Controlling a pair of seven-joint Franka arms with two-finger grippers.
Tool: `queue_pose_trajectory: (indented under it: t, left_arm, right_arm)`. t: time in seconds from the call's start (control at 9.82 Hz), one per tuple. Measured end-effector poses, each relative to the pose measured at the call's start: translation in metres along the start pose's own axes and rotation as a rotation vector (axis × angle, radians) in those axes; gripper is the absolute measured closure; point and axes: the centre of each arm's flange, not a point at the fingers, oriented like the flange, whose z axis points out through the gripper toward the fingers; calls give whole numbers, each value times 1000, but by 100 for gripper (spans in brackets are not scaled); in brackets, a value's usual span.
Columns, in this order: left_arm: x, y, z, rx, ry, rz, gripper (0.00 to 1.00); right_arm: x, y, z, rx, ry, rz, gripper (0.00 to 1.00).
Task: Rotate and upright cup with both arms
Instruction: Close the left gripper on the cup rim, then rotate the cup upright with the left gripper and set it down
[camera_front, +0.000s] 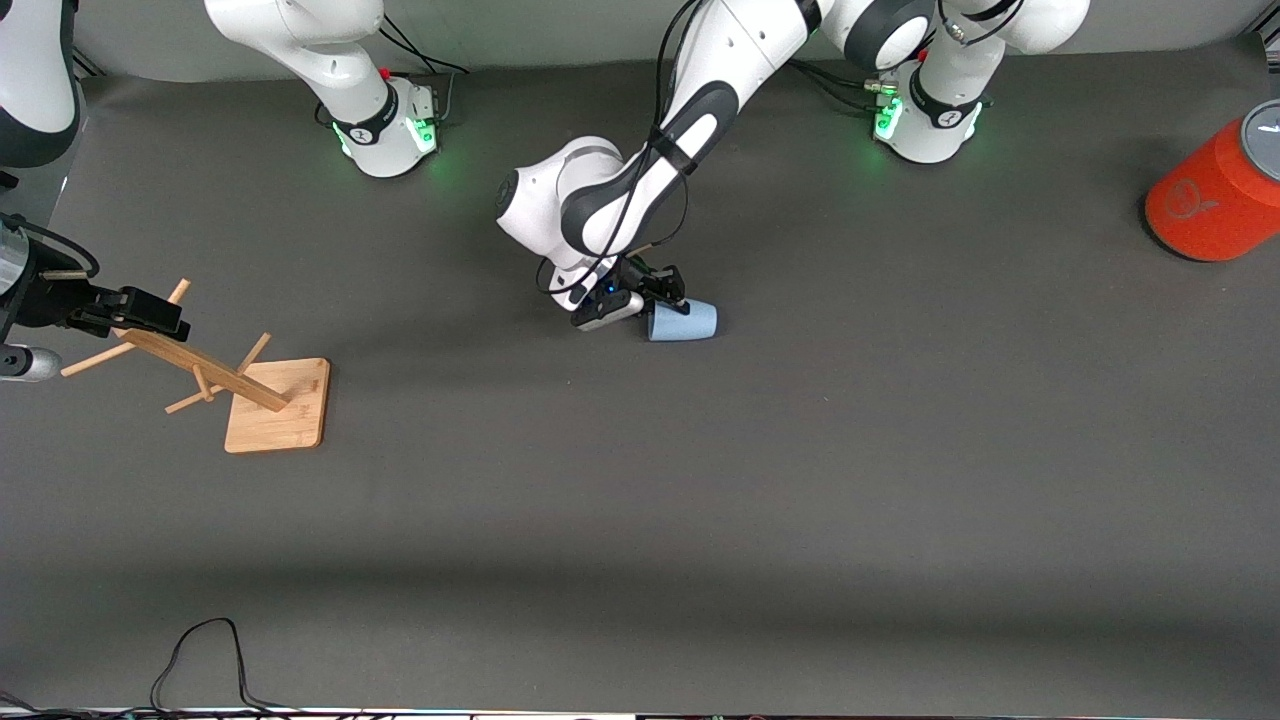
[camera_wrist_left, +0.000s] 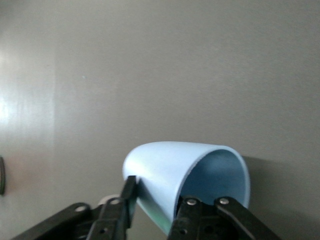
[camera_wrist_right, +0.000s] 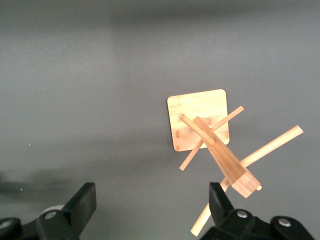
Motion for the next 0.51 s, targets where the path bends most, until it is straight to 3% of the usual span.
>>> queue_pose_trajectory:
  t: [0.1,0.31,0.51]
  left_arm:
    - [4,-5,-6,1,1,-9,90]
    - [14,-12,-12,-17,-1,-25,91]
    - [43,-32,-15,-75,-77,-43,91]
  right_arm:
    - [0,0,1,0,-1,-1,0]
    - [0,-1,3,0,-3,-1,0]
    - [0,-1,3,0,-2,-2,0]
